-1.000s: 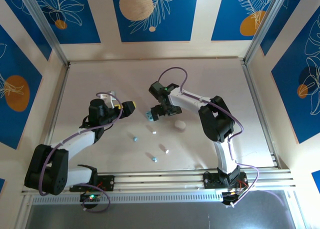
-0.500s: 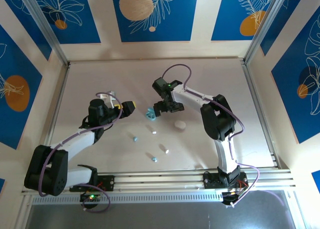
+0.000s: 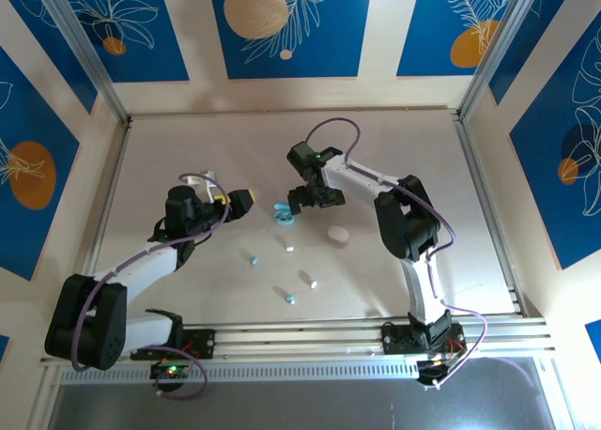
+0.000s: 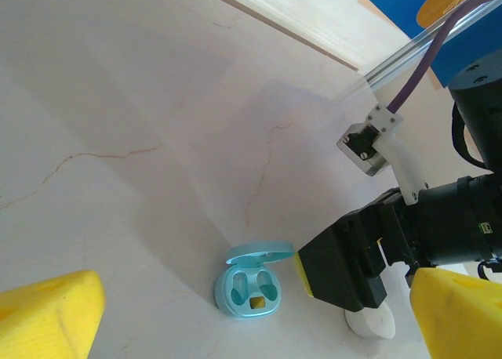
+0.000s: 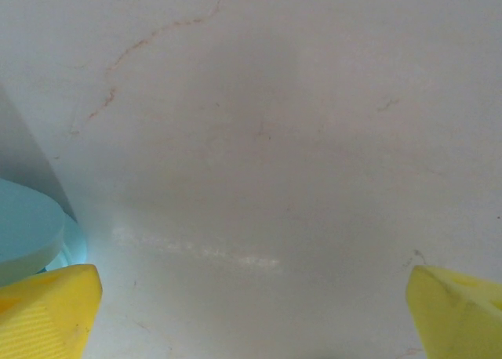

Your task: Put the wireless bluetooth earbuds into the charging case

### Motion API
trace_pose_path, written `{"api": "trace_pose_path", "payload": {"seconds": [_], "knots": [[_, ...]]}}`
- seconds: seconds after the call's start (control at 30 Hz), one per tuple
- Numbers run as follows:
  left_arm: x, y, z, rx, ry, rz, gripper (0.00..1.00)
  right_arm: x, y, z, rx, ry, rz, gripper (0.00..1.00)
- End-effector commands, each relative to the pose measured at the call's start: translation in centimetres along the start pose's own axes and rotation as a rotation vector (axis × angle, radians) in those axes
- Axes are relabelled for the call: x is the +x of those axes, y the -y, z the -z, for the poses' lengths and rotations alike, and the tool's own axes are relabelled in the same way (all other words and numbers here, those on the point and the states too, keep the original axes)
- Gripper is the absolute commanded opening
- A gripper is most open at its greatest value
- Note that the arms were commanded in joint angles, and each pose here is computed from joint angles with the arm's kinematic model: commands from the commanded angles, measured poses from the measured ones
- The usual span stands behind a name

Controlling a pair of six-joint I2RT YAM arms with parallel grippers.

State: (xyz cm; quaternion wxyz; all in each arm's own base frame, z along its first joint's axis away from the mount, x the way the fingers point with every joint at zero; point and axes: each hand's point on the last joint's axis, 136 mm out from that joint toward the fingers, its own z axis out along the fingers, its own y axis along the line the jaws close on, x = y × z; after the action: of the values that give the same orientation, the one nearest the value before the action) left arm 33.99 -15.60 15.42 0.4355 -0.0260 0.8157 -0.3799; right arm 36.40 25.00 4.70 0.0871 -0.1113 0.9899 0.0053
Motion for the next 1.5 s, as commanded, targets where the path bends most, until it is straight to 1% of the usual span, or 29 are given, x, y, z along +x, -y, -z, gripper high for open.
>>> {"api": "trace_pose_path", "payload": {"seconds": [0.0, 0.13, 0.23, 0.4, 0.57, 0.73, 0.8, 0.97, 1.1, 1.17, 1.3, 1.4, 1.47], "knots": [[0.0, -0.2, 0.2, -0.001, 0.008, -0.025, 1.00, -0.4, -0.2, 0.0, -0.020, -0.013, -0.010, 1.00], [0.0, 0.0, 0.0, 0.010, 0.005, -0.027, 1.00, -0.5, -0.2, 0.2, -0.032, -0.011, -0.015, 1.00], [0.1, 0.4, -0.1, 0.034, -0.001, -0.026, 1.00, -0.4, -0.3, 1.1, -0.049, 0.000, -0.021, 1.00], [-0.1, 1.5, 0.0, 0.088, 0.011, -0.031, 1.00, 0.2, -0.6, 3.9, -0.122, 0.057, -0.041, 0.99], [-0.4, 3.6, 0.2, 0.157, 0.044, -0.036, 1.00, 1.7, -1.1, 7.5, -0.244, 0.137, -0.043, 0.99], [-0.3, 6.7, 1.4, 0.228, 0.053, 0.037, 1.00, 4.4, -1.2, 11.4, -0.362, 0.215, -0.028, 0.99], [0.2, 8.1, 2.2, 0.243, 0.029, 0.045, 1.00, 5.7, -1.2, 12.8, -0.418, 0.235, -0.023, 0.99], [1.7, 11.3, 5.7, 0.258, -0.043, 0.049, 1.00, 9.7, -1.0, 15.3, -0.535, 0.251, -0.028, 0.99], [3.2, 12.0, 8.9, 0.246, -0.107, 0.090, 1.00, 13.0, -1.0, 16.7, -0.635, 0.243, -0.021, 0.99], [3.8, 11.9, 10.4, 0.231, -0.123, 0.099, 1.00, 14.3, -0.8, 17.0, -0.651, 0.236, -0.014, 0.99], [4.4, 11.5, 12.5, 0.187, -0.139, 0.069, 1.00, 16.3, -0.8, 17.6, -0.682, 0.212, -0.019, 0.99], [4.9, 10.6, 13.2, 0.126, -0.162, 0.060, 1.00, 16.9, -0.2, 17.5, -0.663, 0.224, -0.058, 0.99], [5.3, 9.3, 13.2, 0.052, -0.172, 0.055, 1.00, 16.7, 0.8, 16.9, -0.609, 0.265, -0.111, 0.99]]}}
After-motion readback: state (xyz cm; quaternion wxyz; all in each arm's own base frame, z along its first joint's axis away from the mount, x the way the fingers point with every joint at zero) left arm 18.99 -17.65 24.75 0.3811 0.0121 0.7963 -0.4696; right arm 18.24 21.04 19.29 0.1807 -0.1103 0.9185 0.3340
